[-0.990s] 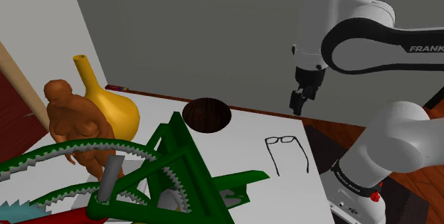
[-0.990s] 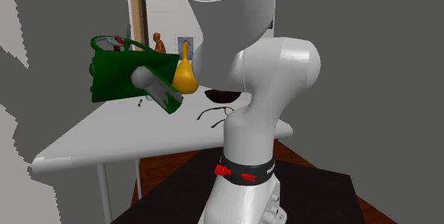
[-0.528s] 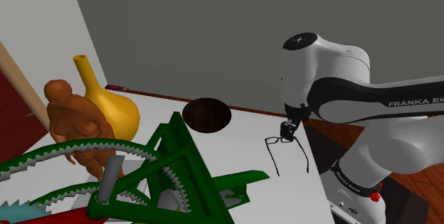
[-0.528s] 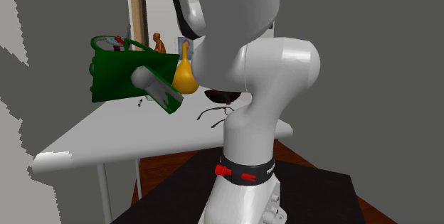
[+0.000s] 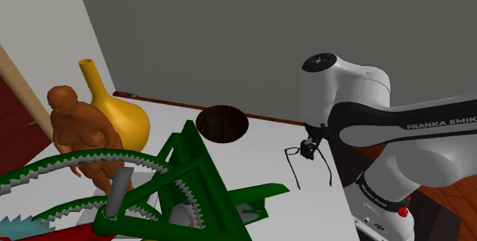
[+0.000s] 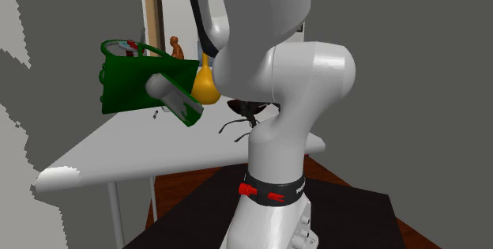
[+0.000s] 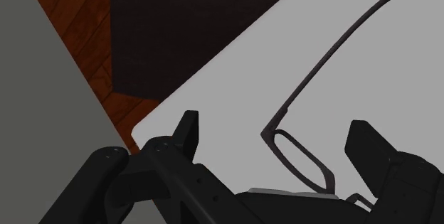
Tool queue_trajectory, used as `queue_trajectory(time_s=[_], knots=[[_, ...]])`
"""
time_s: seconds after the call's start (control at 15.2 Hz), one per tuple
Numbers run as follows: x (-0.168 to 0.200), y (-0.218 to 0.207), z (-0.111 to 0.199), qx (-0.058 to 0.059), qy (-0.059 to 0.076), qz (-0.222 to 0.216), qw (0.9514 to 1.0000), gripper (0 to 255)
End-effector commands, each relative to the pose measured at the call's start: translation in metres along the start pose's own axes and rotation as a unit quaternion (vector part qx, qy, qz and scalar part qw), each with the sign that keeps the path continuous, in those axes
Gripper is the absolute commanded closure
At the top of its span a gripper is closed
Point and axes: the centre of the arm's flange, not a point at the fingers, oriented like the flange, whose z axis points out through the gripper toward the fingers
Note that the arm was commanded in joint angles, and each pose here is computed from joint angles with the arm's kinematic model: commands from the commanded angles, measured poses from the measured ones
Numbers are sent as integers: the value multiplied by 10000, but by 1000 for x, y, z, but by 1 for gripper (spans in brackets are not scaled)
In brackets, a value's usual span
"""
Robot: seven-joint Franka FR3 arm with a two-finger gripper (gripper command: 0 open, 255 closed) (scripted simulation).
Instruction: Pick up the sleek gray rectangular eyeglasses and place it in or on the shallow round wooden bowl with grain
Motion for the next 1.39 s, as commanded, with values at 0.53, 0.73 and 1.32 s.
queue_trajectory(time_s=[0.53,0.73,1.32], knots=[[-1,0,2,0,2,0,10000,255],[-1,0,2,0,2,0,10000,255],[-5,9,-22,0,2,0,10000,255]])
